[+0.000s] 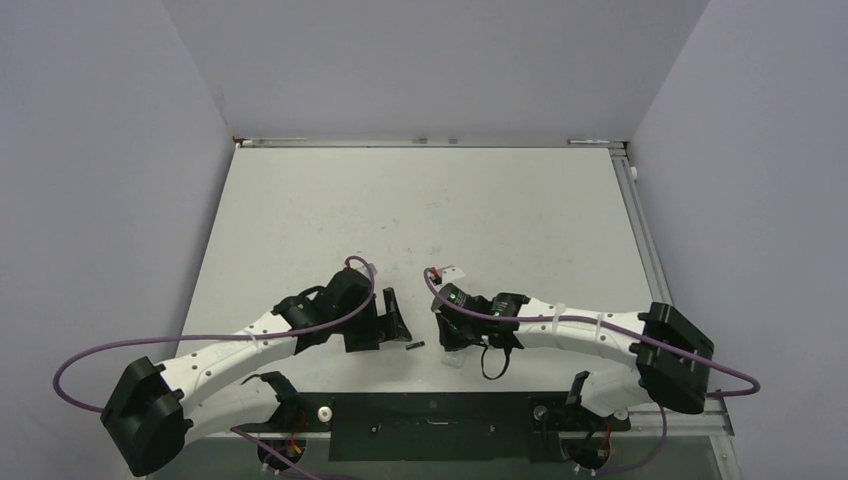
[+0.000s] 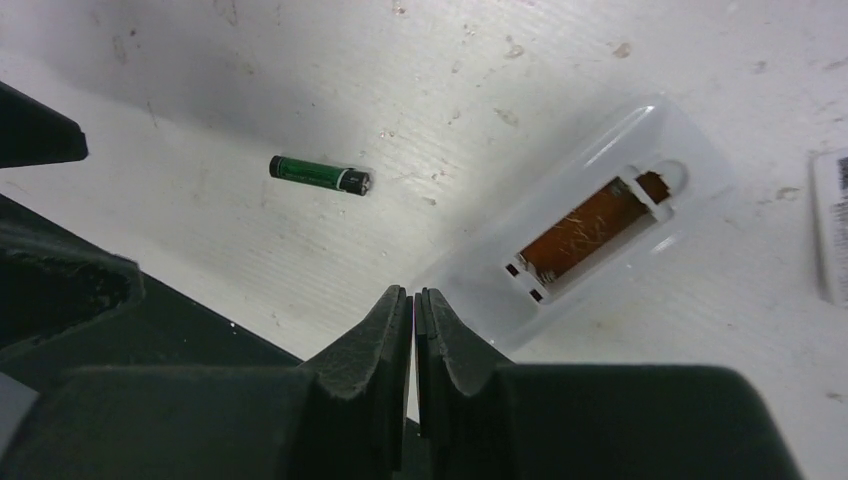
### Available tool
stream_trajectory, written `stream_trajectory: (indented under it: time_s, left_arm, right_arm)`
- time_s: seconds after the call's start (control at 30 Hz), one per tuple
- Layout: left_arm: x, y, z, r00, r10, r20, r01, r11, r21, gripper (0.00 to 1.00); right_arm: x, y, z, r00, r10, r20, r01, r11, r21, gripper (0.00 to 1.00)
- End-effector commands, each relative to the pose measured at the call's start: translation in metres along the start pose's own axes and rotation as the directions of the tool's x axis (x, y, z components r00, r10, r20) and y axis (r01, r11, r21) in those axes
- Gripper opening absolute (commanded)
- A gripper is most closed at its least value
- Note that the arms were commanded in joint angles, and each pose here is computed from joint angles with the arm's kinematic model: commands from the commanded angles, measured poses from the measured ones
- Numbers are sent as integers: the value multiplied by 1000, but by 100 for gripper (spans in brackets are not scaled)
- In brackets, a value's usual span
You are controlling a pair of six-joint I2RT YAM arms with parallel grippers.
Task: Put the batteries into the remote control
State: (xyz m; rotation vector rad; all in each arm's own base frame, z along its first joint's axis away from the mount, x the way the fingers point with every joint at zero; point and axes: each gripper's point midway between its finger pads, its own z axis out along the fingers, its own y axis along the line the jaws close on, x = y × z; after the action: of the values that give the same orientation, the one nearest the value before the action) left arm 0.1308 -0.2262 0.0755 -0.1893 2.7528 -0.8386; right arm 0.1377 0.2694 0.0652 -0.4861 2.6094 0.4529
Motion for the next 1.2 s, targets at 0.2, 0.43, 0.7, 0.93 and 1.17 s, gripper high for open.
stream_trajectory:
  time_s: [0.2,0.43,0.7,0.93,1.17]
  left_arm:
    - [-17,-16,-14,998,14,62,-17,999,47,85]
    - [-20,-20,-11,998,15,60,-18,998,53,85]
    - [-24,-24,-9,998,27,58,-30,998,49,85]
    - [-27,-19,-17,997,34,72,-37,999,37,85]
    - [-37,-3,-29,994,1,110,-2,1000,11,86]
  right_arm:
    - [26,1,35,996,-27,-82,31,999,40,8]
    - [36,-68,6,997,-27,-71,48,947,317,9]
    - [3,-42,-9,999,-28,26,23,983,181,12]
    - [-16,2,-15,979,-201,41,201,980,-5,31]
    - [-33,45,-14,914,-394,93,405,895,-187,56]
